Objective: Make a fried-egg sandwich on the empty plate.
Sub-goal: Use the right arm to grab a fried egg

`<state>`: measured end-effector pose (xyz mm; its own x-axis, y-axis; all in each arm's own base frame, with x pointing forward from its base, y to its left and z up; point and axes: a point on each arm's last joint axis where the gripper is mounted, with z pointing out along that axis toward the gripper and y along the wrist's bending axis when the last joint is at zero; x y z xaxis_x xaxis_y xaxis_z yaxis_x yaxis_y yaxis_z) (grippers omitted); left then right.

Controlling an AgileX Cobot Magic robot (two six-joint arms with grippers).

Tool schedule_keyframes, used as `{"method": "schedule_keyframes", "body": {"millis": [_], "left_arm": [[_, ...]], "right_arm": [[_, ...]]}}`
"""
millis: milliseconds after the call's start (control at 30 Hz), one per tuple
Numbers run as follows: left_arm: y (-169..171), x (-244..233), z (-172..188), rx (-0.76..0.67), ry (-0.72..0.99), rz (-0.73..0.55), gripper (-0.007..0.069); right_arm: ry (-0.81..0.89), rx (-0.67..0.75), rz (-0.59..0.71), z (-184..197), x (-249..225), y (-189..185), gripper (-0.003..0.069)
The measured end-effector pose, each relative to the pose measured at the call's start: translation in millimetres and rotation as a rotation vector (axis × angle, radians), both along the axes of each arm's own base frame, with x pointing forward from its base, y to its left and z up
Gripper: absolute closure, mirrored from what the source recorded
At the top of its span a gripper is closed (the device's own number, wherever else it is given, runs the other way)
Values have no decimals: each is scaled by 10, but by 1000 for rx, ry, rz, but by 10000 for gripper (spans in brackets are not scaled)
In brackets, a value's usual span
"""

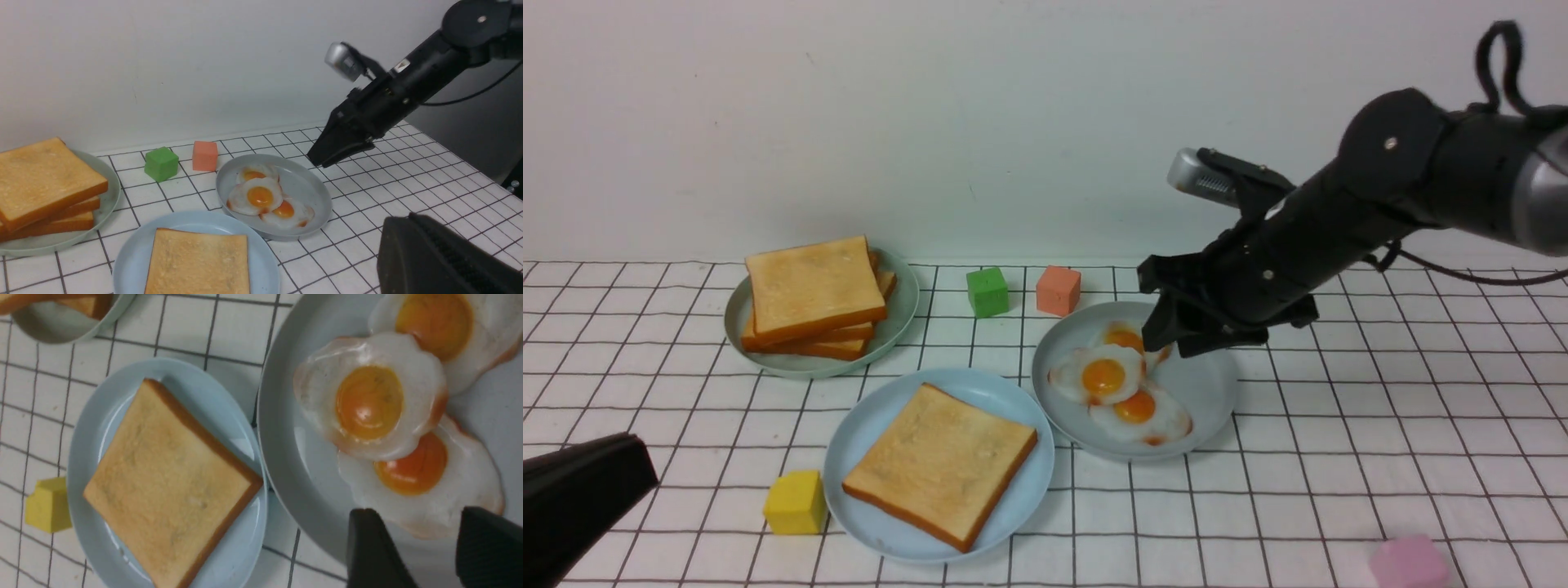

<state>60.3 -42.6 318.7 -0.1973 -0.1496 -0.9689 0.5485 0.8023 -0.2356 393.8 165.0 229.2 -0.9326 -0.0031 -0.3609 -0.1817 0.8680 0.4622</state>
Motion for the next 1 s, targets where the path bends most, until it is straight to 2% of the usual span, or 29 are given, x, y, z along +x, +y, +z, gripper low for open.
{"method": "schedule_keyframes", "body": {"millis": [67, 167, 433, 1000], "left_arm": [[-6, 8, -2, 1, 3, 0, 638], [-15, 20, -6, 4, 8, -1, 638], [-18, 18, -8, -5, 18, -3, 638], [-18, 17, -7, -7, 18, -4, 638]], "right_arm": [[20, 6, -22, -144, 173, 57, 293], [41, 12, -47, -309, 328, 106, 274], [78, 16, -100, -582, 548, 88, 270], [94, 32, -121, -669, 573, 97, 270]]}}
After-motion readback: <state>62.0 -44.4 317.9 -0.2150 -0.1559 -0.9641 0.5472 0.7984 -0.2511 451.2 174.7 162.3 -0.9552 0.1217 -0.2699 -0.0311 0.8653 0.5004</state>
